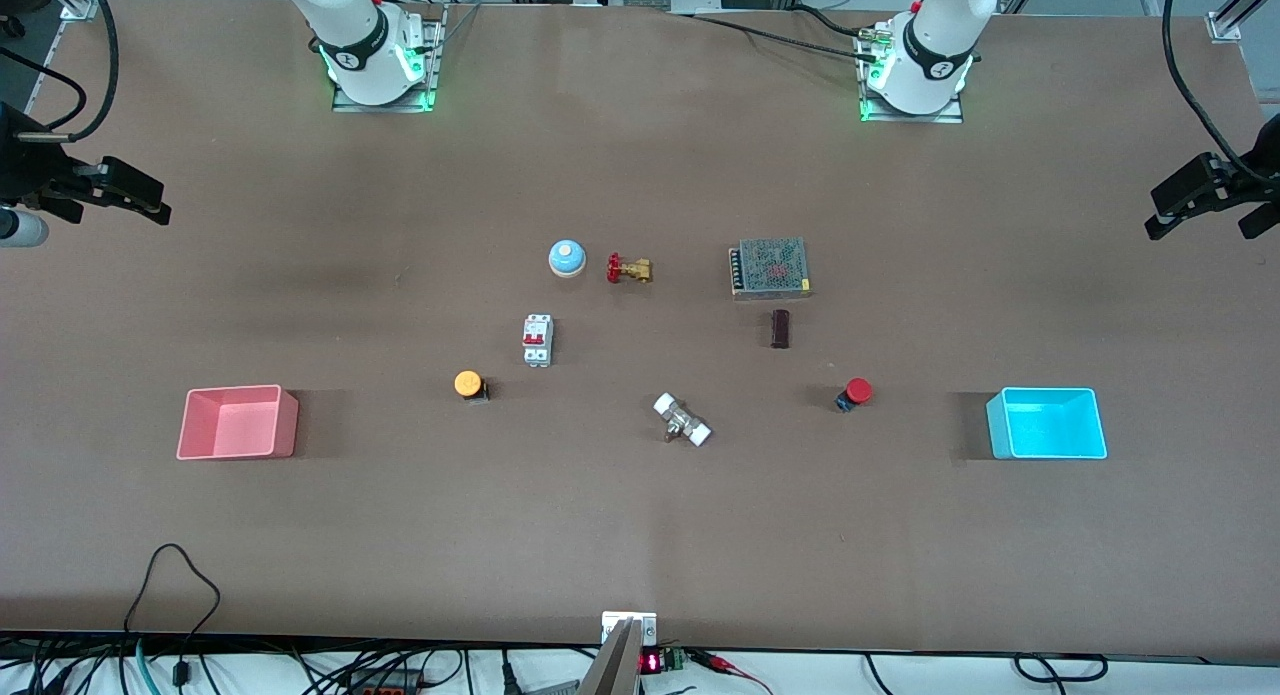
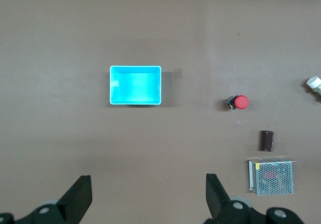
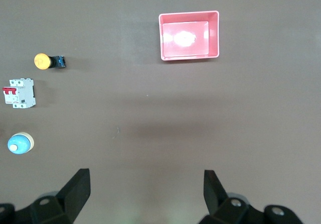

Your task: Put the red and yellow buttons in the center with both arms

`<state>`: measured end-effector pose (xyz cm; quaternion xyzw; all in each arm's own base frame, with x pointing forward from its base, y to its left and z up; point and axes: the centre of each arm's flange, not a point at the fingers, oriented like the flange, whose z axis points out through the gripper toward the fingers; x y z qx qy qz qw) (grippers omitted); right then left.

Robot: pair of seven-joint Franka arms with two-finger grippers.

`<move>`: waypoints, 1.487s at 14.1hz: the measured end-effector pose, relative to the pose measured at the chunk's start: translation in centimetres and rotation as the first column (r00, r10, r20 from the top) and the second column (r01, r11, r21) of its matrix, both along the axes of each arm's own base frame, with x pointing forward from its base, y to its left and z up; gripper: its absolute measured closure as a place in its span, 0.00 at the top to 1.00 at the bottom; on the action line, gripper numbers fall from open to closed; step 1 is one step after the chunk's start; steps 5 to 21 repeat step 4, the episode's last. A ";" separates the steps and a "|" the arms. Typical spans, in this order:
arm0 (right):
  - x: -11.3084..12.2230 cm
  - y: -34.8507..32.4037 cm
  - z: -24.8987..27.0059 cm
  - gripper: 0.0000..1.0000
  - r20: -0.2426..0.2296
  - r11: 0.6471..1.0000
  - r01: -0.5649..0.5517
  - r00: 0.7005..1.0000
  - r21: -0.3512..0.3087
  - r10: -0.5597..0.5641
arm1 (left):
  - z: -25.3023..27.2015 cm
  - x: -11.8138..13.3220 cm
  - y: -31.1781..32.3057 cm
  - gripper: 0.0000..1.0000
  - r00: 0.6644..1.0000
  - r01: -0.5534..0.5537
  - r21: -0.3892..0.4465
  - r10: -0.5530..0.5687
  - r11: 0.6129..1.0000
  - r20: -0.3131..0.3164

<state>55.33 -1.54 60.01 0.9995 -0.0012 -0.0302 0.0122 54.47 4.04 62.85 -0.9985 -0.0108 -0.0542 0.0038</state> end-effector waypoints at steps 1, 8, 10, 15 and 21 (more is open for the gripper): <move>-0.1 0.0 0.1 1.00 0.002 1.000 0.000 1.000 0.000 0.000 | 0.0 0.0 0.0 1.00 1.000 0.001 0.000 -0.001 1.000 0.000; -0.2 0.0 0.3 1.00 0.004 1.000 -0.001 1.000 0.001 0.001 | 0.0 0.0 0.0 1.00 1.000 0.001 0.000 -0.001 1.000 0.000; -0.2 0.0 0.3 1.00 0.004 1.000 -0.001 1.000 0.001 0.001 | 0.0 0.0 0.0 1.00 1.000 0.001 0.000 -0.001 1.000 0.000; -0.2 0.0 0.3 1.00 0.004 1.000 -0.001 1.000 0.001 0.001 | 0.0 0.0 0.0 1.00 1.000 0.001 0.000 -0.001 1.000 0.000; -0.2 0.0 0.3 1.00 0.004 1.000 -0.001 1.000 0.001 0.001 | 0.0 0.0 0.0 1.00 1.000 0.001 0.000 -0.001 1.000 0.000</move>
